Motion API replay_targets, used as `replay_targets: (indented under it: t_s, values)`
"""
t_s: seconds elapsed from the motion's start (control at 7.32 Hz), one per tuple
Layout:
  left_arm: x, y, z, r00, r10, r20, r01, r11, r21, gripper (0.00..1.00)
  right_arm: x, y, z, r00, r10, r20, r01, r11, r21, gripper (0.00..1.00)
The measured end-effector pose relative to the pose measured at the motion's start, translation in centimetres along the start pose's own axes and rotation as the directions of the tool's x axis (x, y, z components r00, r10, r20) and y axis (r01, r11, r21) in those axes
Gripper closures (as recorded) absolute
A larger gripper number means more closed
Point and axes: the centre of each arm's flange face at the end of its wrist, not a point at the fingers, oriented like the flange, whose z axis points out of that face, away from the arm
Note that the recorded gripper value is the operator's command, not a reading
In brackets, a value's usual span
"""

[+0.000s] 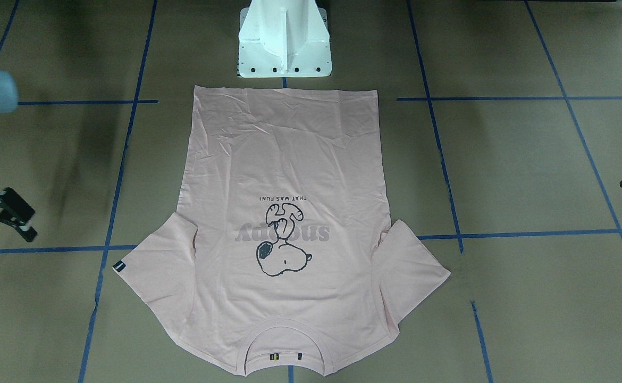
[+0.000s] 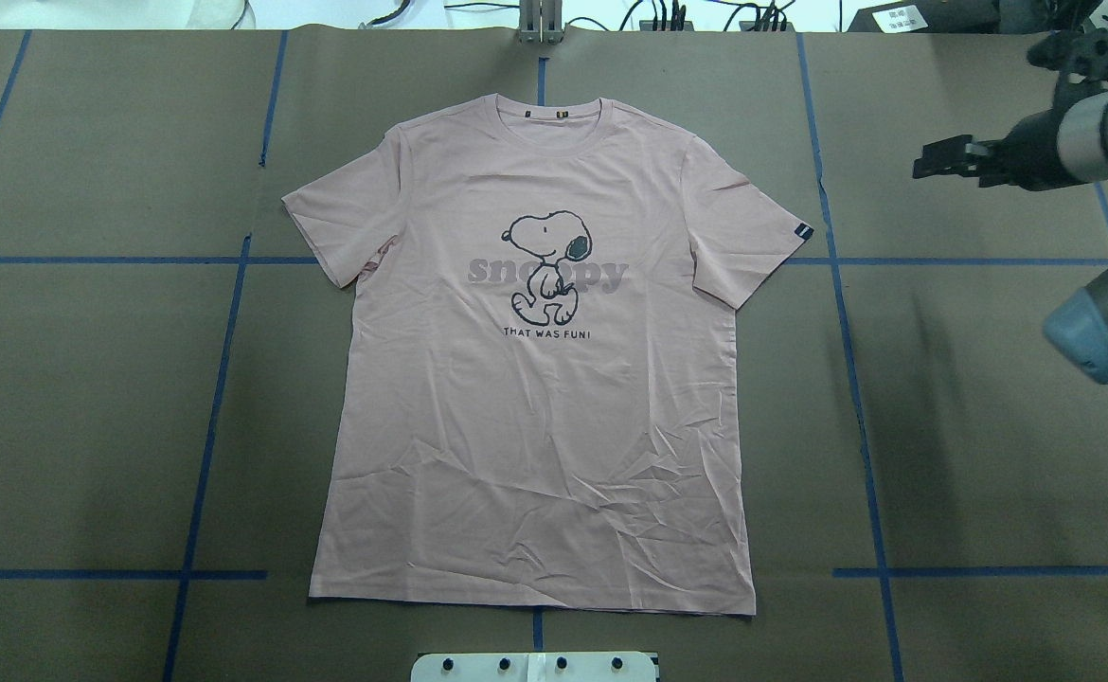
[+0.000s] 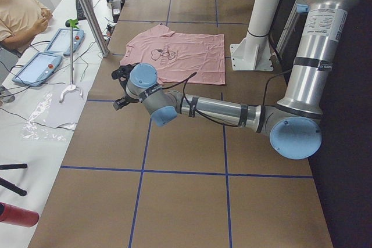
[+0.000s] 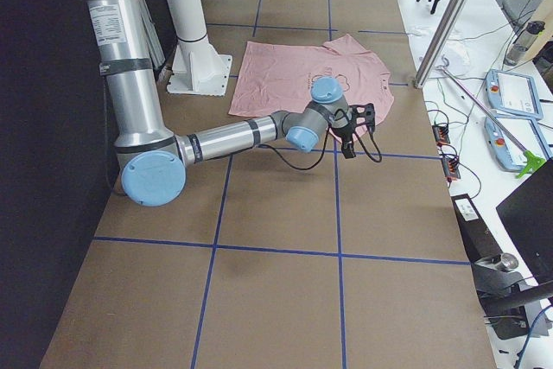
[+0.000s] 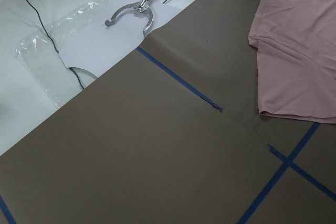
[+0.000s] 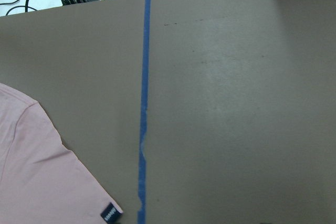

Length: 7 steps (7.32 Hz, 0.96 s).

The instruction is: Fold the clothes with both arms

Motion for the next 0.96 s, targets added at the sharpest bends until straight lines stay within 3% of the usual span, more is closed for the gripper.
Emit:
replay_targets:
  t_s: [0.14,0.41,0.96]
  values:
    - [0.0,0.0,0.0,1.0,0.0,0.0,0.0,1.0,0.0,0.0,-3.8,1.3,3.4,1.0,0.014,-0.022,-0.014,0.999,0.033,0.32]
    - [0.0,-0.1,-0.1,1.0,0.0,0.0,0.0,1.0,0.001,0.0,-7.3,2.3,7.9,0.998,0.014,-0.057,-0.011,0.999,0.049,0.34]
    - [0.1,0.0,0.0,1.0,-0.008,-0.001,0.008,1.0,0.0,0.0,-8.5,3.8,12.0,0.994,-0.005,-0.108,0.01,0.999,0.038,0.38]
